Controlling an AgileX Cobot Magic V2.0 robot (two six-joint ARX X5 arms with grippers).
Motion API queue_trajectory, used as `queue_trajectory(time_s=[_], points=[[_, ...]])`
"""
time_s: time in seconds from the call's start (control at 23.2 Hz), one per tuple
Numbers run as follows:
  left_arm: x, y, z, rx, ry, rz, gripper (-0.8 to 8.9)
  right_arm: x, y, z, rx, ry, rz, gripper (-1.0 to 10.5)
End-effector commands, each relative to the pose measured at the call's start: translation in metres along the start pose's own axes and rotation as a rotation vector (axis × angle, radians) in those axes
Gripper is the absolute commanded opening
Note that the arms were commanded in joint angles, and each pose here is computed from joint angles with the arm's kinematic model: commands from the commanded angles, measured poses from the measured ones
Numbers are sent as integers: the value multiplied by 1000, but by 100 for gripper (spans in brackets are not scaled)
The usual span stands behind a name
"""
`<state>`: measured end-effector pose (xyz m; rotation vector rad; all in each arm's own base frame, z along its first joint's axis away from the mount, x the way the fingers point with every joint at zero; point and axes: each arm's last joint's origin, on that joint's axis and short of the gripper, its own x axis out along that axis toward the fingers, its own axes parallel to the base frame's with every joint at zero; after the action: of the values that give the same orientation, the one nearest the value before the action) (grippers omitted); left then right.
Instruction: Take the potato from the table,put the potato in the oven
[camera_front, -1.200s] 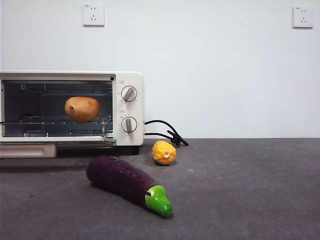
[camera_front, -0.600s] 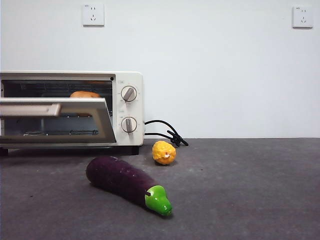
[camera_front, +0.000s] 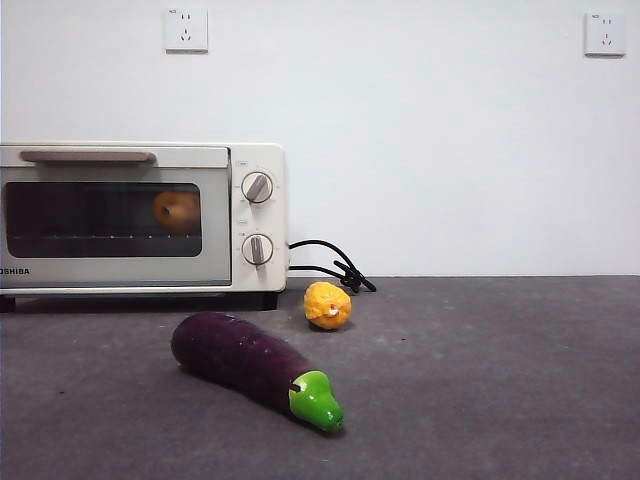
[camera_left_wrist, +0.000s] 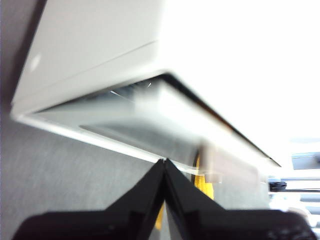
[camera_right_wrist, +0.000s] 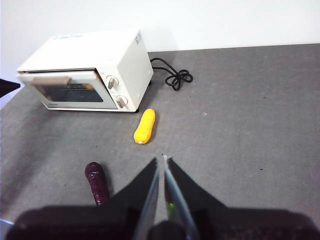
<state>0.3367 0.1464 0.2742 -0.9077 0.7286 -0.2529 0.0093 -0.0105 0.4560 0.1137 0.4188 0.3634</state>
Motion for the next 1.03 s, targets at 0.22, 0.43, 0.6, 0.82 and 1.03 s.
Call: queue_trajectory(time_s=[0.22,0.43,0.6,0.82,1.03], points=[[16,-12,-5,40,2,43,-8,2,-1,-3,-6,21,-26,29],[24,-21,-11,89,37,20,-8,2,-2,-2,-8,3,-66,30],[29,-29,-19,175,84,15,-8,2,-3,-2,-8,-8,-89,30],[36,-37,-33,279,166,39,-8,2,-3,-2,-8,-19,-114,31],[45,-48,-44,297,218,42,-8,2,-3,-2,-8,-20,-117,32]])
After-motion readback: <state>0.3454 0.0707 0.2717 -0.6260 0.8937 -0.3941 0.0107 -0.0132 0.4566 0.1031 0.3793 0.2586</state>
